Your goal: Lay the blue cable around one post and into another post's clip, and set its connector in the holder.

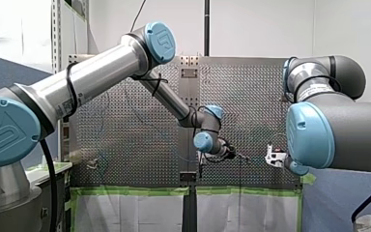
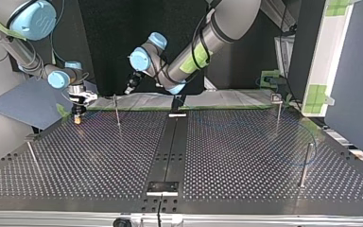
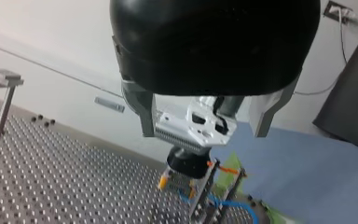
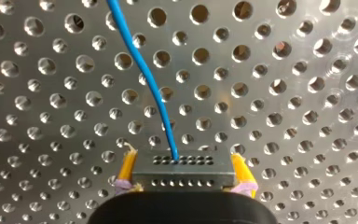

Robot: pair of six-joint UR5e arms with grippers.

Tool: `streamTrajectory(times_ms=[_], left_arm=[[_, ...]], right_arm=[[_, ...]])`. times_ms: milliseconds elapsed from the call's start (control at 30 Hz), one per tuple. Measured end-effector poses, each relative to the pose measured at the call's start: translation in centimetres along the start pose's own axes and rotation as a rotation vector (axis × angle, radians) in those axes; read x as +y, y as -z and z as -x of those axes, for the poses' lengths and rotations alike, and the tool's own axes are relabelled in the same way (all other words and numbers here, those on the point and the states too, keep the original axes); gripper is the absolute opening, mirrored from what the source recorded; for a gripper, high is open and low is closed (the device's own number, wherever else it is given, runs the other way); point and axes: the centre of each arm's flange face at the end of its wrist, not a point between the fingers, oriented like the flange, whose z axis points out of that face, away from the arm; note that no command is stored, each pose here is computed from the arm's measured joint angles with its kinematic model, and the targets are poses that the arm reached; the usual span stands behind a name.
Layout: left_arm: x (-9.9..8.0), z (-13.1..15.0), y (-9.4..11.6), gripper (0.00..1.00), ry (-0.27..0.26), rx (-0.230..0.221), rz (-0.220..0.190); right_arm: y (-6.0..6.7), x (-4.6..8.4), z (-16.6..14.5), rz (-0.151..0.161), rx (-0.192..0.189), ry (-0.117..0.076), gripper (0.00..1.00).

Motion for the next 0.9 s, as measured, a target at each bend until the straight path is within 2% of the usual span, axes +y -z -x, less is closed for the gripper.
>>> streamTrajectory(times_ms=[200,900], left_arm=[[0.7,-0.1,0.2,1.00,-0.015,0.012,0.056],[2.6,0.0,0.7,1.00,-0.019,-0.028,0.237]], right_arm=[[0.0,0.0,0.0,0.000,0.000,-0.003,0.00],[0.0,-0.1,0.1,-0.002,-0.001,-0.004,0.00]])
